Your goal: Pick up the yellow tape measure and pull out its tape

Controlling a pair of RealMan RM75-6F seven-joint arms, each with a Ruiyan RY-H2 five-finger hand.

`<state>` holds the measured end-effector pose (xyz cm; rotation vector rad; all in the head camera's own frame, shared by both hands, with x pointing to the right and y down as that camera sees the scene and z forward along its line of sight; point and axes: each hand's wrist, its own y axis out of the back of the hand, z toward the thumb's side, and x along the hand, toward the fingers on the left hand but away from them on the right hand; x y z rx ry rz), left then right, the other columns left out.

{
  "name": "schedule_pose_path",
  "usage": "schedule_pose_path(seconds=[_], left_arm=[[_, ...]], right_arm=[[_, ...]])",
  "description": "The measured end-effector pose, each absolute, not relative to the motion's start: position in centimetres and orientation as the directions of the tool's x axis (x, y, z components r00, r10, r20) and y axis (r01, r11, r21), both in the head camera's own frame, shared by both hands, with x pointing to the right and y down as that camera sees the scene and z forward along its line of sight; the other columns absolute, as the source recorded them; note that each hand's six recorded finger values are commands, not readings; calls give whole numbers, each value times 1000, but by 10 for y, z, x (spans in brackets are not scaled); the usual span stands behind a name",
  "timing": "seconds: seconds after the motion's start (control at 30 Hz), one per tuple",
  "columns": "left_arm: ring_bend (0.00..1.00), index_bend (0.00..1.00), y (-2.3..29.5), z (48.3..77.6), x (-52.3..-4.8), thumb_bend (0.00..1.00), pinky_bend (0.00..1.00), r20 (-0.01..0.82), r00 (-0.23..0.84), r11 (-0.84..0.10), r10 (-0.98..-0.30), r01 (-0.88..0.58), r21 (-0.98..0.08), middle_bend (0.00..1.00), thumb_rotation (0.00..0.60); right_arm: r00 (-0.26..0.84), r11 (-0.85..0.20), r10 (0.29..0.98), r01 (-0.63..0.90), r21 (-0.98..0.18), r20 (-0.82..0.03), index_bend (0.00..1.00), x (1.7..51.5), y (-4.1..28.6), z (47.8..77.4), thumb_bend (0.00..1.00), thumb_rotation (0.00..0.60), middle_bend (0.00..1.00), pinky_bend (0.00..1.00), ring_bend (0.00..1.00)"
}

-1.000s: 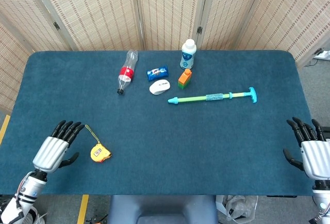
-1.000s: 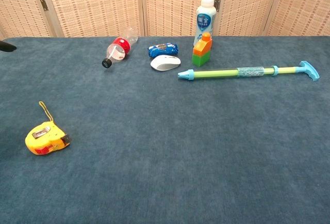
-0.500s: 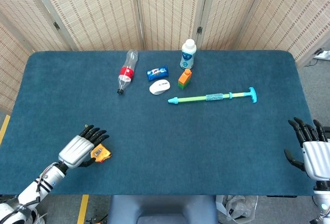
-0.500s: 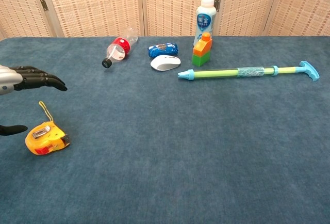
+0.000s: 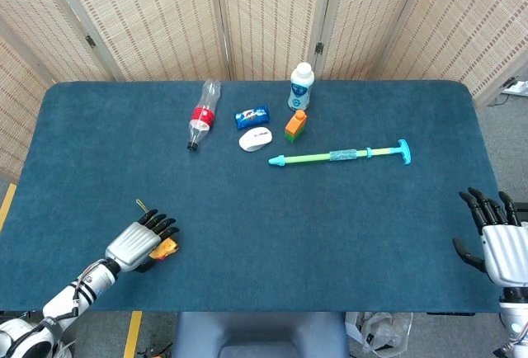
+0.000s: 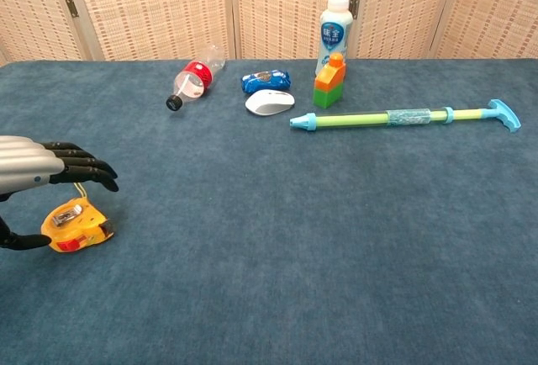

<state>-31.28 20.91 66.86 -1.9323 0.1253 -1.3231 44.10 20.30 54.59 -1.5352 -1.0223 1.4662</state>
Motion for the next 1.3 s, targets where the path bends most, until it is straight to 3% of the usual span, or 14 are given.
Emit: schedule_pose_path(seconds=[0.47, 0.87, 1.3], left_arm=[[93, 198, 212, 685, -330, 360, 38, 817, 364, -742, -447, 360, -566, 112, 600], [97, 203, 217, 684, -357, 362, 38, 824, 282, -767, -491, 308, -563, 112, 600], [139, 209, 219, 687, -337, 364, 39, 797, 316, -752, -515, 280, -597, 132, 600]], right_arm=[[6, -389, 921, 50, -920, -389, 108, 443, 206, 550, 341, 600, 131, 19, 170], [14, -387, 922, 59, -920, -387, 108, 441, 206, 553, 341, 600, 132, 19, 169], [8, -384, 923, 65, -921, -384, 108, 444, 208, 552, 341, 600, 134, 19, 170]])
